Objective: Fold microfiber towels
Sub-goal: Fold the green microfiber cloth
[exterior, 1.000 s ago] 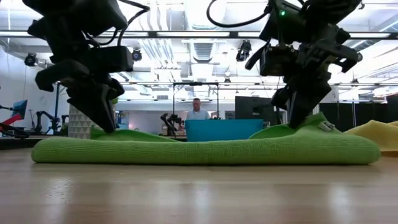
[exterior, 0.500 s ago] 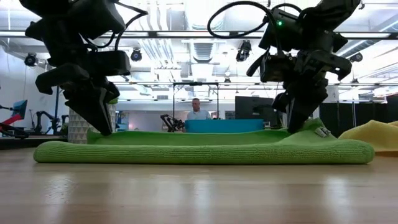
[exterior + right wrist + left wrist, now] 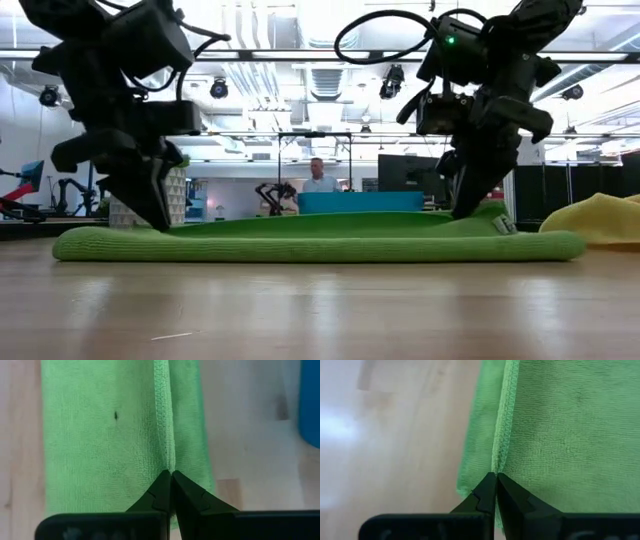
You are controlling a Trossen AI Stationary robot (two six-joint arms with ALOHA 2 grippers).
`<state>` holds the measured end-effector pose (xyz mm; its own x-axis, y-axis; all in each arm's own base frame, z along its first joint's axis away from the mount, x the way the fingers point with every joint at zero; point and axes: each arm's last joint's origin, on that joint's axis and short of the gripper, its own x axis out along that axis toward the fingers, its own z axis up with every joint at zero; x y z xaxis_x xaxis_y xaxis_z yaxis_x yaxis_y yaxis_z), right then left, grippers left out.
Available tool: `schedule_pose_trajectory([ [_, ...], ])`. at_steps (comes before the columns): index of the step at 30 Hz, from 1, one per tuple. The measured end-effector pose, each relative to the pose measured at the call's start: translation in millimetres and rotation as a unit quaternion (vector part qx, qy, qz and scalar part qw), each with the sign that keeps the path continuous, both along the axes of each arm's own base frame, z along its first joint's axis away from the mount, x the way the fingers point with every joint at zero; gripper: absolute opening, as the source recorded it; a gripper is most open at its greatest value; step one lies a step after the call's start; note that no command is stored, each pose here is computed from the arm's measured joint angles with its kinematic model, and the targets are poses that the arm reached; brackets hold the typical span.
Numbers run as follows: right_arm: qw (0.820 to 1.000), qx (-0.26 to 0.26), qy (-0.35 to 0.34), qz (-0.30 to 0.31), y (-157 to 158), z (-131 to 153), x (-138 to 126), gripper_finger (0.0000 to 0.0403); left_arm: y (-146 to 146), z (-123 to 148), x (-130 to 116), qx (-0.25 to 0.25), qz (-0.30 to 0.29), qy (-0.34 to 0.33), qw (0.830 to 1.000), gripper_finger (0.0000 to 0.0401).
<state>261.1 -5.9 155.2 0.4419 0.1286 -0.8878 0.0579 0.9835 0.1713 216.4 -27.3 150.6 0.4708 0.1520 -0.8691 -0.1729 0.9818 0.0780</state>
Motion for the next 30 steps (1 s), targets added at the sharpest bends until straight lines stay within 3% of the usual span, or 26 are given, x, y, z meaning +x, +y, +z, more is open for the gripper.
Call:
schedule_pose_trajectory([
  [6,1.000,-0.002,0.005,-0.018,-2,-1,-1,0.0009,7,1,1,0.043,0.032,-0.009,0.999,0.0000],
  [10,0.999,0.003,0.011,-0.039,-8,-2,-2,0.0013,11,1,0,0.045,0.044,-0.010,0.998,0.0012],
  [16,0.997,0.010,0.011,-0.072,-19,-1,-3,0.0068,17,1,-1,0.051,0.059,-0.008,0.997,0.0083],
  [21,0.994,0.020,-0.025,-0.104,-25,17,-3,0.0126,25,8,-4,0.053,0.077,-0.018,0.995,0.0142],
  [25,0.985,0.052,-0.057,-0.153,-22,35,-9,0.0152,23,21,-5,0.005,0.056,-0.049,0.997,0.0156],
  [30,0.976,0.097,-0.085,-0.177,-4,50,-12,0.0159,17,27,-6,-0.092,-0.003,-0.073,0.993,0.0133],
])
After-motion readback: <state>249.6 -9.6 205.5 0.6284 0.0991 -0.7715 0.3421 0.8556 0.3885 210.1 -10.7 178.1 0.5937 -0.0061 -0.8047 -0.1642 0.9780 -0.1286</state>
